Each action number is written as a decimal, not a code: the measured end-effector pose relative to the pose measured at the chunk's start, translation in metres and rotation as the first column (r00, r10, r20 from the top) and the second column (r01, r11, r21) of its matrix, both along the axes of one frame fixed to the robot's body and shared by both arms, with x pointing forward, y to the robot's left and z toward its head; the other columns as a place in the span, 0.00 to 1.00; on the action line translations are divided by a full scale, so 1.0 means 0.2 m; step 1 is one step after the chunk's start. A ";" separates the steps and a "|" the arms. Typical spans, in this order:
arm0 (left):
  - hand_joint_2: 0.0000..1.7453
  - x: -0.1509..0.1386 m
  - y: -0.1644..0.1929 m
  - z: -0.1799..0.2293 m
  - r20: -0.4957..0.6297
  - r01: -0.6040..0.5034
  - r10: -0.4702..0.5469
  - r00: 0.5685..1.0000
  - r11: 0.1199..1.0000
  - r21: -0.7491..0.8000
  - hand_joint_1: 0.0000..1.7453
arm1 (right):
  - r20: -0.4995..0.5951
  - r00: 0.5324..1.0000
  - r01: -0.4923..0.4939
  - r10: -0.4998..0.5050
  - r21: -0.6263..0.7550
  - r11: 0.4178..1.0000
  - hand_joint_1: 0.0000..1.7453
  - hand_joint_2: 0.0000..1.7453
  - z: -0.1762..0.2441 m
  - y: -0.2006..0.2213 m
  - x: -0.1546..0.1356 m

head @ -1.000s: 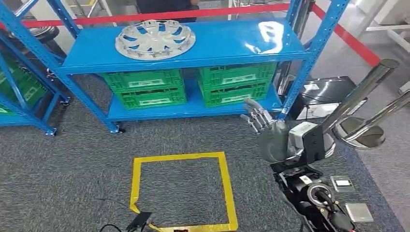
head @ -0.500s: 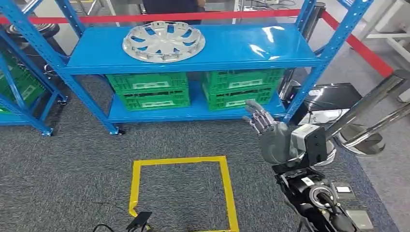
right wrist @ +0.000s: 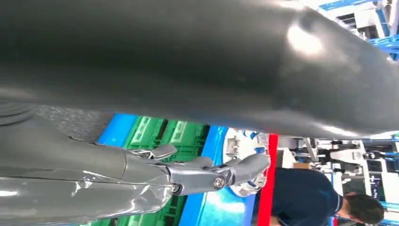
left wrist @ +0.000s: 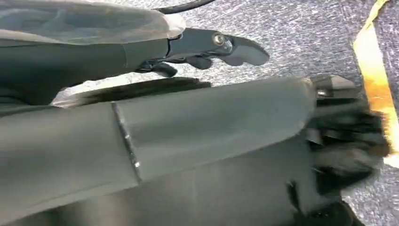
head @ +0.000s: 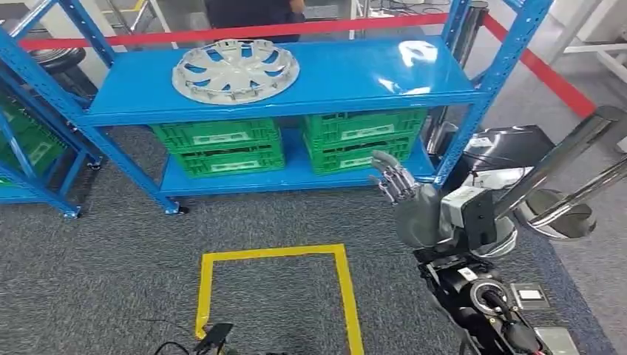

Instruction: Take the parts from the cabinet and place them on the table.

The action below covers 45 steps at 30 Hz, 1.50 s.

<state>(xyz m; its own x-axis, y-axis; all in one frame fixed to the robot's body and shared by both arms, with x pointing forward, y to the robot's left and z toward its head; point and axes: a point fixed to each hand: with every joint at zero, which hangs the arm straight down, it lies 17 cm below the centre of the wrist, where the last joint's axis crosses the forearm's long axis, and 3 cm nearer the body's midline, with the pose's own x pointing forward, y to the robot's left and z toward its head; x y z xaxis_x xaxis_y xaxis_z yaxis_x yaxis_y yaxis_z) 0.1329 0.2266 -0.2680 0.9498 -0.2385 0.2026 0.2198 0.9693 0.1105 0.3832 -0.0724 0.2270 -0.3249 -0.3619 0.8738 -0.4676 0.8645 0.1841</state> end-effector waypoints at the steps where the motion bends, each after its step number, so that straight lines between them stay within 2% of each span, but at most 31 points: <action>1: 0.00 0.00 0.00 0.00 0.000 0.000 0.000 1.000 1.000 0.001 0.00 | -0.001 1.000 0.000 0.000 -0.001 1.000 0.00 0.00 0.00 0.00 0.00; 45: 0.00 0.01 0.00 0.00 0.001 0.007 -0.007 1.000 1.000 0.000 0.00 | -0.006 0.999 -0.035 0.034 -0.049 0.998 0.00 0.00 -0.02 0.05 0.03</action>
<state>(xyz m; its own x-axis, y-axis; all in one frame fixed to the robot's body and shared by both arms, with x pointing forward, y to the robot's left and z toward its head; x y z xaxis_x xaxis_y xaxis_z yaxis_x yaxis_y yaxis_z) 0.1346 0.2257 -0.2675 0.9479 -0.2454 0.2032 0.2269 0.9676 0.1104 0.3884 -0.0615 0.2233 -0.3088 -0.3298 0.8921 -0.4966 0.8559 0.1445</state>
